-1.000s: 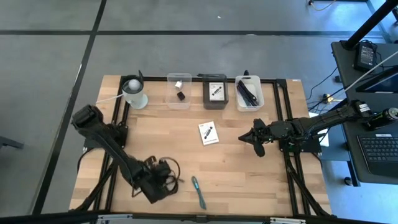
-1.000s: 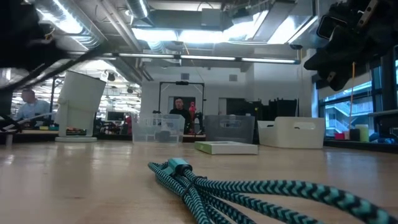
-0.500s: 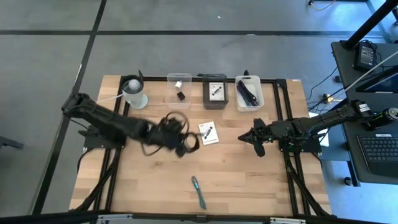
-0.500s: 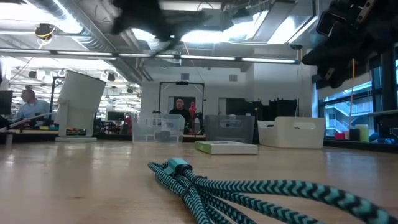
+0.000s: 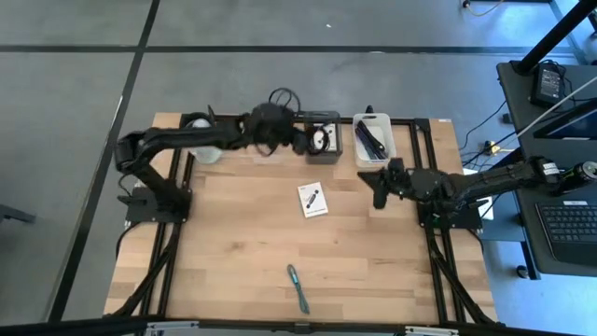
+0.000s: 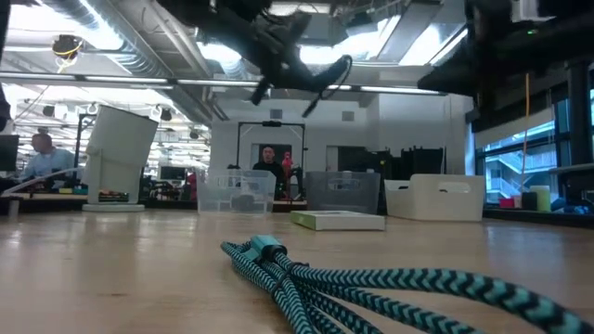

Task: Pick and place items into bin
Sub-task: Put the black charger cable into the white bin

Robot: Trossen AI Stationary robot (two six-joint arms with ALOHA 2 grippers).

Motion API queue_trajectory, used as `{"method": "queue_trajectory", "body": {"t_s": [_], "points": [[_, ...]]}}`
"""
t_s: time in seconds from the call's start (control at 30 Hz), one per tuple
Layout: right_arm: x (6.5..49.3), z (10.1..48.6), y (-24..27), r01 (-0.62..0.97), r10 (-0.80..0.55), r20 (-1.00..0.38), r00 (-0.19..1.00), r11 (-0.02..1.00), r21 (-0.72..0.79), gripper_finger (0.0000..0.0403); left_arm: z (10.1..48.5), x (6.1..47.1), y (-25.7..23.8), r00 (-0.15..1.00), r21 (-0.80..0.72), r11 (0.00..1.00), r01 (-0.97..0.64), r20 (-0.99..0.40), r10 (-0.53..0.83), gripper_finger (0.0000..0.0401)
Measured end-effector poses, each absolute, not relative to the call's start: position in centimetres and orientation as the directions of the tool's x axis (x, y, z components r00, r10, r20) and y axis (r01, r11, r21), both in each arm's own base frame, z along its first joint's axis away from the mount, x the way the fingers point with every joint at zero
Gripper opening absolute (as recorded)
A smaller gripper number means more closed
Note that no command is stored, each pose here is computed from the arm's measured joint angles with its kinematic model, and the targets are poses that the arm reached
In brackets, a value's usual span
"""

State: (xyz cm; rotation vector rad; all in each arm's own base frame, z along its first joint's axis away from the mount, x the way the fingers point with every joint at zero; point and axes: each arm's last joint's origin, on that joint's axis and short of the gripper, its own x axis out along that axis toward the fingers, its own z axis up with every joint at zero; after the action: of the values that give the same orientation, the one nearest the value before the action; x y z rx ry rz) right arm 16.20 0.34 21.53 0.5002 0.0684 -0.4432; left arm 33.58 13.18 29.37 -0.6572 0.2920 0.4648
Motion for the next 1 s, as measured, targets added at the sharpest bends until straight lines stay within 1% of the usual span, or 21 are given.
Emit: {"method": "queue_trajectory", "body": {"t_s": [0.13,0.23,0.43,0.53,0.63,0.77,0.83,0.93,1.0], "points": [[16.2,22.1,-1.5,0.492,-0.498,-0.123,0.858,0.731,0.472,0.0012,29.5,35.5,16.5,0.857,-0.473,0.731,-0.491,-0.411,0.31,0.0004],[16.2,22.5,-2.7,0.538,-0.557,-0.116,0.822,0.695,0.477,0.0031,29.9,37.4,18.1,0.861,-0.424,0.768,-0.481,-0.392,0.323,0.0004],[17.1,24.0,-4.4,0.597,-0.625,-0.112,0.773,0.655,0.464,0.01,31.2,40.4,19.3,0.883,-0.305,0.852,-0.426,-0.347,0.317,0.0004],[17.9,24.5,-5.2,0.622,-0.645,-0.123,0.754,0.64,0.451,0.0139,31.7,41.4,19.5,0.89,-0.262,0.874,-0.409,-0.325,0.319,0.0004],[18.8,25.1,-5.8,0.622,-0.641,-0.124,0.758,0.652,0.433,0.0175,32.1,41.9,19.4,0.891,-0.224,0.884,-0.41,-0.307,0.336,0.0004],[20.0,26.6,-6.0,0.598,-0.612,-0.088,0.786,0.717,0.358,0.0218,31.9,42.2,19.0,0.878,-0.181,0.885,-0.429,-0.315,0.361,0.0004],[20.4,27.3,-6.1,0.598,-0.612,-0.074,0.788,0.729,0.334,0.0238,32.0,42.3,18.9,0.874,-0.161,0.886,-0.434,-0.313,0.371,0.0004],[20.8,28.1,-6.2,0.599,-0.613,-0.06,0.788,0.741,0.305,0.026,32.0,42.3,18.7,0.874,-0.159,0.887,-0.434,-0.312,0.372,0.0006],[20.9,28.5,-6.4,0.603,-0.618,-0.053,0.784,0.739,0.301,0.0267,32.0,42.4,18.6,0.875,-0.167,0.885,-0.435,-0.312,0.371,0.0007]]}}
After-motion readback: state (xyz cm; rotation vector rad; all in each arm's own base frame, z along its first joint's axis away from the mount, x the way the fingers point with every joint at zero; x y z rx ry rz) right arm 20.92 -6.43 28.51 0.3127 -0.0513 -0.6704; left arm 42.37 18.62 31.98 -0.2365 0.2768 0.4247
